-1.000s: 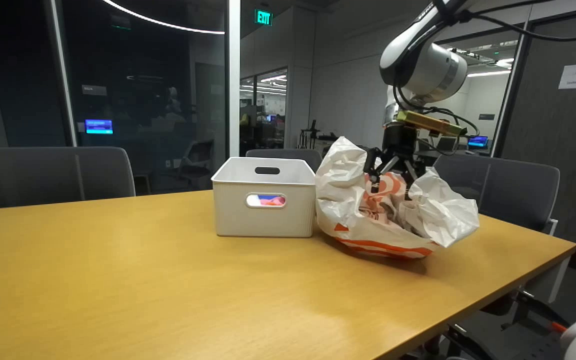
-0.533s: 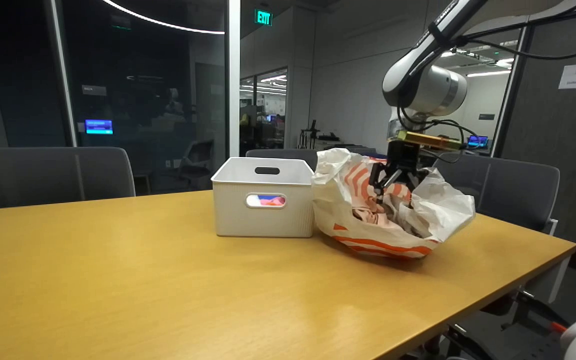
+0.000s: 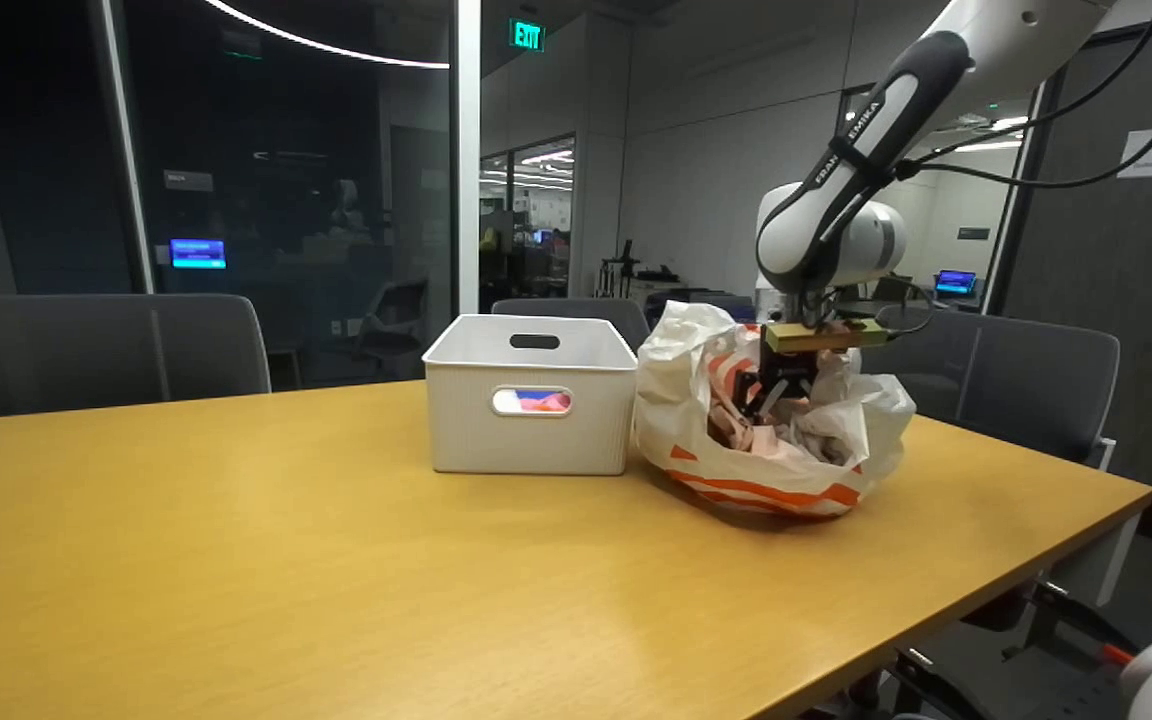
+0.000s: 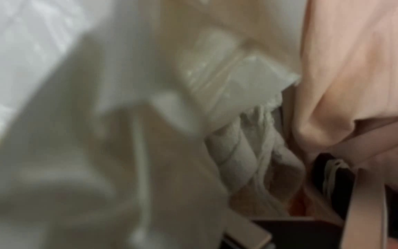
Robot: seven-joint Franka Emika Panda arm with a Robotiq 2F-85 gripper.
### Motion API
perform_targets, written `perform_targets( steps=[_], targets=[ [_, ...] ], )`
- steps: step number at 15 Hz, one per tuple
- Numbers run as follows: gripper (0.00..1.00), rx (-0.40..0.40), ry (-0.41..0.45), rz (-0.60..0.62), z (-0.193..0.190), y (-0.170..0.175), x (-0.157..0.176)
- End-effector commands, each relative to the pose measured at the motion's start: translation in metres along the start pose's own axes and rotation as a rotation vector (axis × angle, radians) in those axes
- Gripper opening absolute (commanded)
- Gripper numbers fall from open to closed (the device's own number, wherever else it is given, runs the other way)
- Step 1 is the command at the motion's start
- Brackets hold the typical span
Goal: Remove the shirt, towel and moose from the plastic bag and put them in the white storage container.
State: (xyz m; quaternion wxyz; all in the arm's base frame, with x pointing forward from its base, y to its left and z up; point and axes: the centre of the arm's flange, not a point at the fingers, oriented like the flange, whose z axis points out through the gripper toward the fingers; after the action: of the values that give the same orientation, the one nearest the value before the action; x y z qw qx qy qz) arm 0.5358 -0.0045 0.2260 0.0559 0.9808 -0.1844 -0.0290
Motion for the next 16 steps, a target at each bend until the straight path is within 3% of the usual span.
perform_targets(
  steps=[1, 2, 3, 11, 13, 16],
  targets=[
    [1.0, -0.046, -0.033, 0.072, 0.009, -0.009, 0.011],
    [0.75, -0.04, -0.041, 0.08, 0.009, -0.01, 0.011],
    [0.74, -0.036, -0.038, 0.092, 0.009, -0.01, 0.012],
    [0.09, -0.048, -0.025, 0.174, -0.013, -0.005, 0.008],
    [0.04, -0.038, -0.029, 0.199, -0.024, -0.001, 0.004],
    [0.06, 0.04, -0.039, 0.215, -0.053, 0.007, -0.009]
  ],
)
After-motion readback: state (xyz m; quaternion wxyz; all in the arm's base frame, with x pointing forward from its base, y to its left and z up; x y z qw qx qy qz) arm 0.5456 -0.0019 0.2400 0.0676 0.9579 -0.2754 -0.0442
